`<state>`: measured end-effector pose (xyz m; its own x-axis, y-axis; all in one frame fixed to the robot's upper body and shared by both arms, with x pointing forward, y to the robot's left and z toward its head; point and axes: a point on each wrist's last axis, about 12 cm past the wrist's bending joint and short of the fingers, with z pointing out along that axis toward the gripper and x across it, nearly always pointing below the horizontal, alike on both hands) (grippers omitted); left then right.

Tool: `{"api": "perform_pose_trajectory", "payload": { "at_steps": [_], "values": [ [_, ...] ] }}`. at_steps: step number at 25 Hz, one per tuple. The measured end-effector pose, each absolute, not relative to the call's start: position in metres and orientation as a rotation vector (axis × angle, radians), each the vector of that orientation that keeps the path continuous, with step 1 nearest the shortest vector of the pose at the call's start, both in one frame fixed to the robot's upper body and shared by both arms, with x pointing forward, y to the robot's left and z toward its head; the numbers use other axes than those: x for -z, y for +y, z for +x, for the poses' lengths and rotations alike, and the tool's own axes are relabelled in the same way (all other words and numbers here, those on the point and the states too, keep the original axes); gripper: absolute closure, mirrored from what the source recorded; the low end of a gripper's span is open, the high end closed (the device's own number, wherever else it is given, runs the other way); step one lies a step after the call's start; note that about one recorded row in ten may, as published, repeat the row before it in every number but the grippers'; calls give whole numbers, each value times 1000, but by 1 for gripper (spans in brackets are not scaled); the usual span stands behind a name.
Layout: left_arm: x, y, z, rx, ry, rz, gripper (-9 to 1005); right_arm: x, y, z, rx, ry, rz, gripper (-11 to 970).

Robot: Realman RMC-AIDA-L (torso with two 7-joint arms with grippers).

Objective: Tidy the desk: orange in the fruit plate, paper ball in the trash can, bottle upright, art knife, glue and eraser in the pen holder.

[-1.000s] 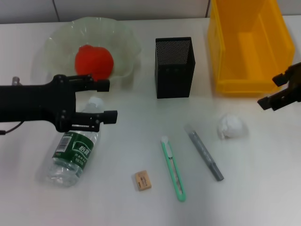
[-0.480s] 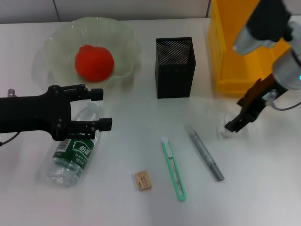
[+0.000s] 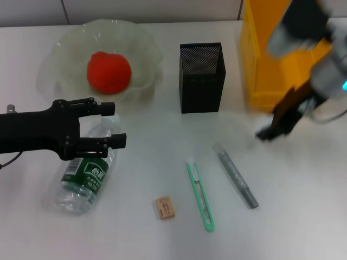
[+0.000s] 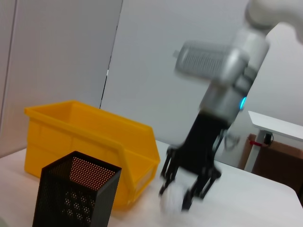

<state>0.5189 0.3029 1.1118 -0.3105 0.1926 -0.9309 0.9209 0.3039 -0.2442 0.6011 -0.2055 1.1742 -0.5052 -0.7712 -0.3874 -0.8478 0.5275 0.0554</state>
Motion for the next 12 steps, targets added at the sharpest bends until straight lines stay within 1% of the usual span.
{"api": "perform_pose_trajectory", "payload": {
  "at_steps": [1,2,3,4,5,6,8,9,10,12],
  "values": [
    [-1112,303,519,1074,1721,1010,157,-1174,-206,601,-342,2455,-1346,388],
    [-1112,304,519,1075,1727,1004,157,-1194,-216,601,-364,2416,-1261,409],
    [-1113,306,520,1078,1736,993,157,-1226,-243,600,-349,2338,-1077,430],
    [-1113,306,520,1078,1736,993,157,-1226,-243,600,-349,2338,-1077,450],
    [-1114,306,520,1077,1739,989,158,-1245,-271,598,-280,2272,-890,471],
    [-1115,307,521,1077,1742,984,158,-1245,-271,598,-280,2272,-890,485],
    [-1115,307,521,1077,1742,984,158,-1250,-287,600,-230,2213,-770,514],
    [-1115,307,521,1075,1745,980,158,-1249,-293,603,-215,2182,-718,494],
    [-1119,306,528,1076,1765,956,158,-1241,-298,608,-222,2149,-664,474],
    [-1122,305,530,1077,1778,943,158,-1236,-298,611,-235,2135,-653,435]
  ]
}}
